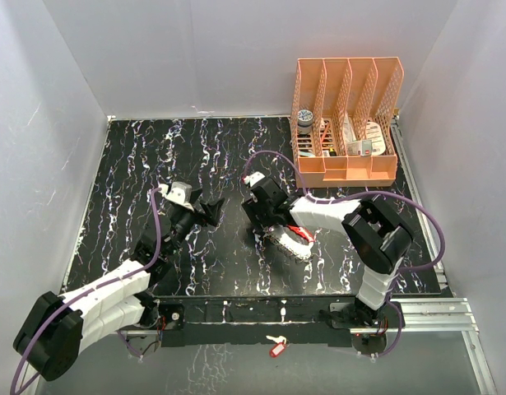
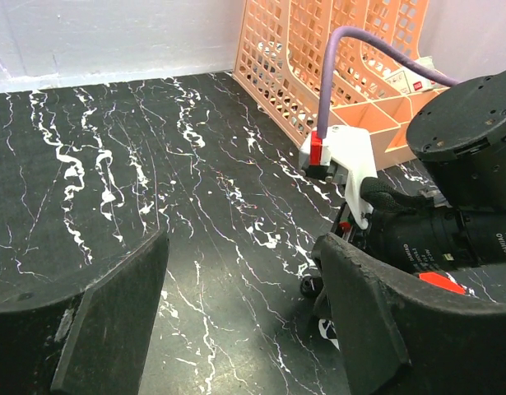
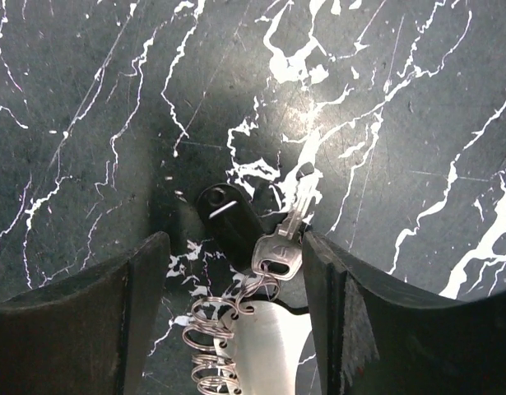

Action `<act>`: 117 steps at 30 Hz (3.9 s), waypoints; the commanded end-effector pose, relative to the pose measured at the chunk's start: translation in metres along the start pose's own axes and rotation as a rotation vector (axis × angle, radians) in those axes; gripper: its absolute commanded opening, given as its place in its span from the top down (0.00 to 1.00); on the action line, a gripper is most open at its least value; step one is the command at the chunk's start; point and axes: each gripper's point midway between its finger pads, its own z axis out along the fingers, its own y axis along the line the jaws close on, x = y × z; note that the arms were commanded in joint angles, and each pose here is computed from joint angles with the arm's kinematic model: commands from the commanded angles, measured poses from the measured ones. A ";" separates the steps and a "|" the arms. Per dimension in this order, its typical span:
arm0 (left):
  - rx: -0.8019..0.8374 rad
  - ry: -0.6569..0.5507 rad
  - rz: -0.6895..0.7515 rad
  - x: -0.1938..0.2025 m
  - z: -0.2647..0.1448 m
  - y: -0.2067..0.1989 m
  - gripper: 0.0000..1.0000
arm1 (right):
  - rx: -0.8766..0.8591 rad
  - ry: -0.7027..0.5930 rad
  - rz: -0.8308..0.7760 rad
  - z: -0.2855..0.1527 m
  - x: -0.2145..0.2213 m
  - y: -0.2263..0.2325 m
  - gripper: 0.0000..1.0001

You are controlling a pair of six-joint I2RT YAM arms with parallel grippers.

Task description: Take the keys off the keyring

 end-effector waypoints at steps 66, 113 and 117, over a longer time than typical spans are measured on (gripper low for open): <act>0.106 -0.026 -0.022 0.004 0.010 -0.018 0.27 | 0.099 -0.333 0.109 -0.087 -0.086 -0.014 1.00; 0.097 -0.055 -0.028 -0.005 0.006 -0.017 0.27 | -0.022 -0.186 -0.114 0.021 -0.097 0.006 0.43; 0.091 -0.055 -0.027 -0.005 0.006 -0.016 0.27 | -0.034 -0.171 -0.106 0.025 -0.090 0.004 0.44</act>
